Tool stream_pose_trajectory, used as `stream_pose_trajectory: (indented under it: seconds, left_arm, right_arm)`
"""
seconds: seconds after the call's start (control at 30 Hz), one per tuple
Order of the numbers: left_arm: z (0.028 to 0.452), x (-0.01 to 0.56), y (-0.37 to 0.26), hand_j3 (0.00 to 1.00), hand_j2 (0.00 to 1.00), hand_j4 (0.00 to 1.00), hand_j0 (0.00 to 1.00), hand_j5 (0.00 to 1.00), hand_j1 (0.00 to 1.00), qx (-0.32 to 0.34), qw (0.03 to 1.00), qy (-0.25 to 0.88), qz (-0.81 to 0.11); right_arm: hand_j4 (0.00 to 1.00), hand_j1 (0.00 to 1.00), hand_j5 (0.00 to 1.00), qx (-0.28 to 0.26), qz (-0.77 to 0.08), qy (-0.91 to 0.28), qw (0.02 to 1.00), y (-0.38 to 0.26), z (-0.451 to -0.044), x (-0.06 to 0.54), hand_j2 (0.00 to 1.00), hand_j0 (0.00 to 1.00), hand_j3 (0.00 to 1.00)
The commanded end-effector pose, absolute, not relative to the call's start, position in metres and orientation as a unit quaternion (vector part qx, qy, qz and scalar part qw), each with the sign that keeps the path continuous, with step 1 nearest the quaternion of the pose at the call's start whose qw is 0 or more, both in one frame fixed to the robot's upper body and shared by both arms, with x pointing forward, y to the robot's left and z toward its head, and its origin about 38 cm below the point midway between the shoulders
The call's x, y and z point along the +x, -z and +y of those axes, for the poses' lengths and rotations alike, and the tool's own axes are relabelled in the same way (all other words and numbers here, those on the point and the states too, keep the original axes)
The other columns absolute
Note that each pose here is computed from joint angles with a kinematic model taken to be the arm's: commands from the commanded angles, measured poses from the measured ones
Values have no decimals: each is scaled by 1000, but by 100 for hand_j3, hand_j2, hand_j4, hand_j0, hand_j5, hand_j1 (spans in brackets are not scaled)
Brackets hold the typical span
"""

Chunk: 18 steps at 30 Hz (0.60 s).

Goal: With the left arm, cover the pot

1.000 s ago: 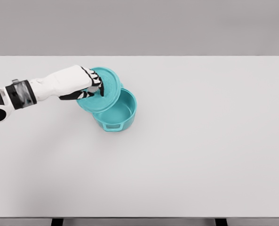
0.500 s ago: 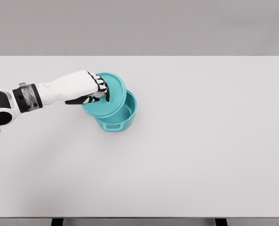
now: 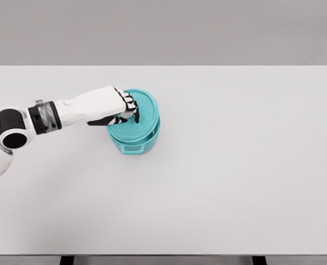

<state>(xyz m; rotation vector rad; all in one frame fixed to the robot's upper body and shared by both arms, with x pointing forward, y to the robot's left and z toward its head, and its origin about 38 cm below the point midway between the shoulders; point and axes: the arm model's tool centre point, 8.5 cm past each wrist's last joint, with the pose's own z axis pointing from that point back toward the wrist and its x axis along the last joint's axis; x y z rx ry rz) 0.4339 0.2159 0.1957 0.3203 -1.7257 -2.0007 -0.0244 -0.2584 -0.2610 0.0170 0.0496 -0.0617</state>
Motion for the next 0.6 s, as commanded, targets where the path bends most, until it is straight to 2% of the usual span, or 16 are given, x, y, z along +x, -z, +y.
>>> stream_pose_trajectory:
  seconds: [0.0, 0.2, 0.57]
  left_arm:
    - [213, 433, -193, 47, 47, 47, 47, 47, 47, 111, 239, 731, -630]
    - [212, 432, -193, 47, 47, 47, 47, 47, 47, 110, 237, 731, -630]
    - [214, 434, -192, 54, 54, 54, 54, 54, 54, 113, 240, 733, -627]
  right_arm:
    - [100, 100, 100, 9, 25, 31, 999, 261, -258, -24, 100, 100, 100]
    - [100, 100, 100, 9, 25, 31, 999, 261, -258, -24, 100, 100, 100]
    - [100, 100, 100, 9, 25, 31, 999, 261, -258, -24, 100, 100, 100]
